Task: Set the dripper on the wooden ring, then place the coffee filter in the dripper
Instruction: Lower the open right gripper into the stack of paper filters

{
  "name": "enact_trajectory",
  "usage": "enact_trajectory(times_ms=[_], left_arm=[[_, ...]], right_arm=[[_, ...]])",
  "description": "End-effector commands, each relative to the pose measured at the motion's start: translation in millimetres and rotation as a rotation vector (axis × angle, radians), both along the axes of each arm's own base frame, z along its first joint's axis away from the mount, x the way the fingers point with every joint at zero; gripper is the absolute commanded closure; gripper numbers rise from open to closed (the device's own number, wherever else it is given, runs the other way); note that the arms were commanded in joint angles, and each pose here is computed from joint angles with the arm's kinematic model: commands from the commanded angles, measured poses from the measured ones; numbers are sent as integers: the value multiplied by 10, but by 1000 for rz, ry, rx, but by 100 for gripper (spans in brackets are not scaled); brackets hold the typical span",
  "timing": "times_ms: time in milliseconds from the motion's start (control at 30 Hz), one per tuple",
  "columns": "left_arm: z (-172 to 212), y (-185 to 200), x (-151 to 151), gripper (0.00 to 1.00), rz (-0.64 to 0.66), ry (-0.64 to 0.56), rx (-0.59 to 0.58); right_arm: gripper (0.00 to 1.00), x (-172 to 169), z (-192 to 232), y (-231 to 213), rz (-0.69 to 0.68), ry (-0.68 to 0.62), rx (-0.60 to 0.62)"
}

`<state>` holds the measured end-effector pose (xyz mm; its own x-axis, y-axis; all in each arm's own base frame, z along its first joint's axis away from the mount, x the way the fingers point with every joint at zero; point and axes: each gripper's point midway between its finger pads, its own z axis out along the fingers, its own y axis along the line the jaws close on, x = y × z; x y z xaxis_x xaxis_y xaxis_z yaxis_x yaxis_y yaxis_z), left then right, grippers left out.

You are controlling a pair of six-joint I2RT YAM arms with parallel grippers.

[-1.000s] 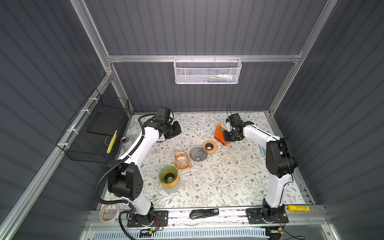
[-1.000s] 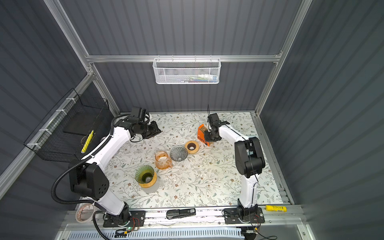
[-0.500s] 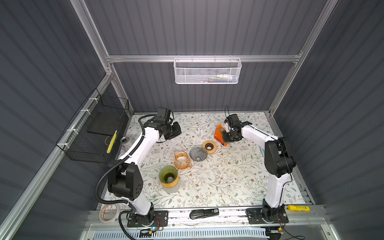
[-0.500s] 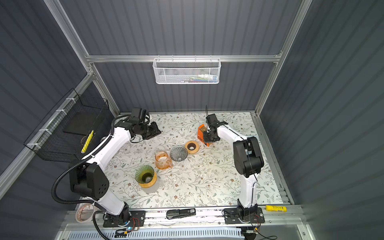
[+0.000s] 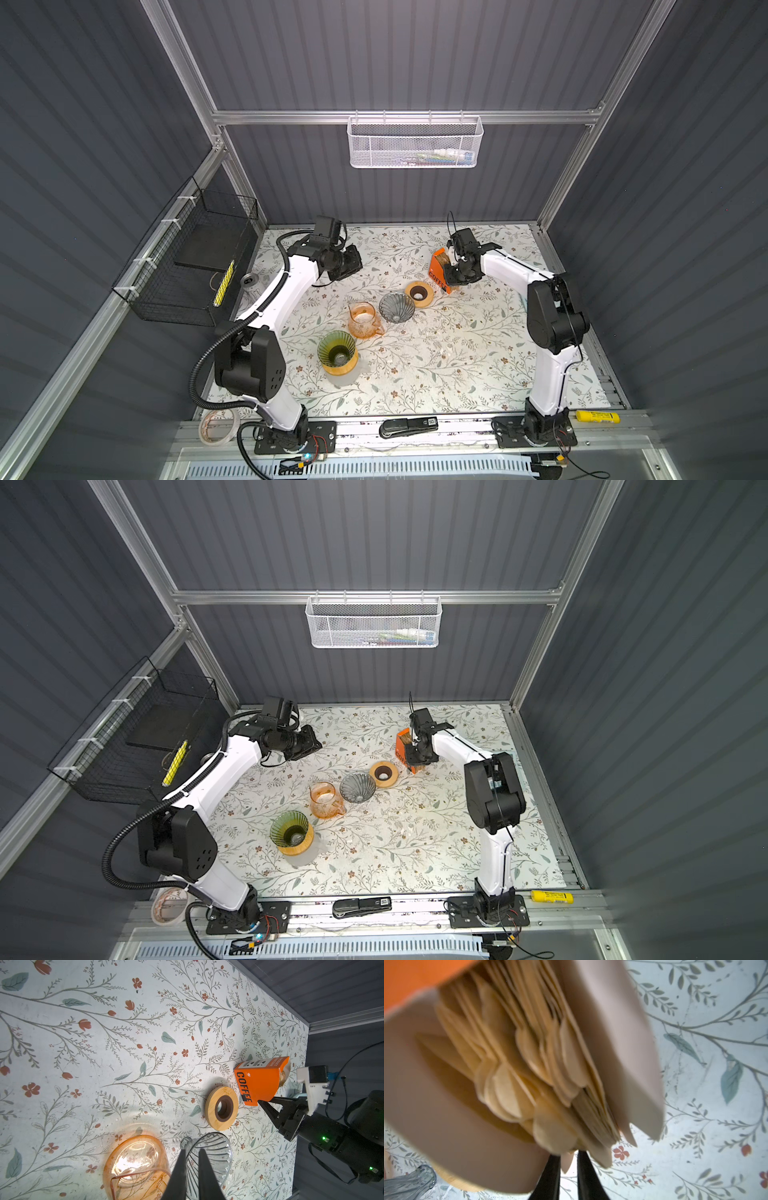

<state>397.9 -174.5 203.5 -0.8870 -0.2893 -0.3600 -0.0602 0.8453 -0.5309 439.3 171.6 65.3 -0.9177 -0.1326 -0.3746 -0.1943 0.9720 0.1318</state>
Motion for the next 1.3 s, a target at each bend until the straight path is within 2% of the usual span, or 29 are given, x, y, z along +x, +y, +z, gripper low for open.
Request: enact_trajectory(times_ms=[0,167,767,1000,1267], left_arm=[[74,-20,-68,86,-14,-16,-16],[73,-17,-78,86,-11,-21,-20],[46,-8,-96,86,-11,-17,-17],[44,-2,-101,86,-14,-20,-11],[42,3,-107,86,-18,-21,-7]], right_arm=[[84,30,7,22,7,1,-15],[88,31,17,58,12,-1,-12],[83,27,-37,105,21,21,-20],[77,28,-40,116,16,24,-25],[77,45,13,122,6,13,-36]])
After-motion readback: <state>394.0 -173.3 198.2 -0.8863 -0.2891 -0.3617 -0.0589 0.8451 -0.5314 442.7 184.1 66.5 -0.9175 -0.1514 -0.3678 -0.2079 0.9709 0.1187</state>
